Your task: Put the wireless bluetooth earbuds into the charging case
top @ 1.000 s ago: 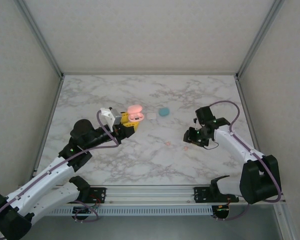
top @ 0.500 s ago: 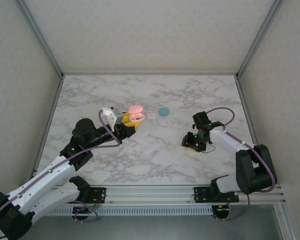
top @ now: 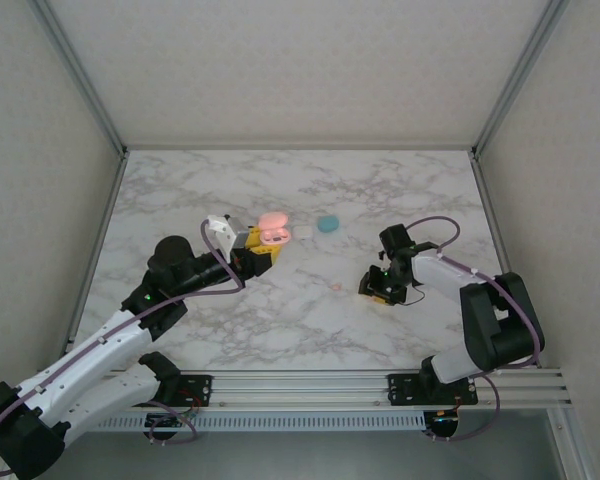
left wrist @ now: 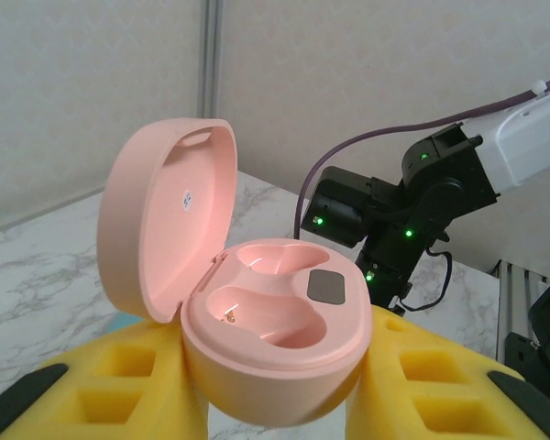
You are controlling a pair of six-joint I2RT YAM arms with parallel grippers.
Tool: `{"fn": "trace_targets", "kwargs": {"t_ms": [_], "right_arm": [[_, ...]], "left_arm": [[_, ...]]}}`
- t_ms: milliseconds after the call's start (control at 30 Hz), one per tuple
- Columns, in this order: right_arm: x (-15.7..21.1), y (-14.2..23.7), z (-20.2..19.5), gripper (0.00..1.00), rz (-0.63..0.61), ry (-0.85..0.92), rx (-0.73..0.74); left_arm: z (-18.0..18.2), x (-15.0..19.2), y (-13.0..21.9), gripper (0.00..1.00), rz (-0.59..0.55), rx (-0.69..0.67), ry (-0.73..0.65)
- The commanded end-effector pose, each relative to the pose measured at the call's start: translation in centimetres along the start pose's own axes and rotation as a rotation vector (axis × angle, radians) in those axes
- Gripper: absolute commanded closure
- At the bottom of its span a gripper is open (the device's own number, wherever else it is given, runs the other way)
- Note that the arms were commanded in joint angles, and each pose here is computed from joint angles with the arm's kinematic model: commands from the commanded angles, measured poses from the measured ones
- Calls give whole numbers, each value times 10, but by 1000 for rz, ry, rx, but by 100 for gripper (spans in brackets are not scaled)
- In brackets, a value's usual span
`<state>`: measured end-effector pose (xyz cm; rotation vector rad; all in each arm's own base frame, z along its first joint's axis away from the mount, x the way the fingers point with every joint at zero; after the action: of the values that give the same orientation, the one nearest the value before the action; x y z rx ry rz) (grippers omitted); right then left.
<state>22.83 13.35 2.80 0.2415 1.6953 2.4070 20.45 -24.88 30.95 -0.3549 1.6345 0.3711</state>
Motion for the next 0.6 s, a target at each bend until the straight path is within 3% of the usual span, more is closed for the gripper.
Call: {"fn": "trace_targets", "kwargs": {"t_ms": [0, 567], "right_arm": [[4, -6, 2, 60, 28, -1, -2], [-1, 9, 23, 62, -21, 67, 11]], "left_arm": [[-3, -11, 0, 71, -23, 7, -11], [-4, -15, 0, 71, -24, 10, -12]]}}
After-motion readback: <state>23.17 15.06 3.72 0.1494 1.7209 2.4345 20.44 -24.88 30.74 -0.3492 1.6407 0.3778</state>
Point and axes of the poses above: each hand's point on the last joint's axis, 136 mm out from that joint toward the fingers, its own y axis back along the fingers, its own z axis along the line the jaws close on, x = y × z, the point moved 1 cm from there along y, back along the fingers, and after that the axes turned 3 degrees about -y, right-handed, at the moved point
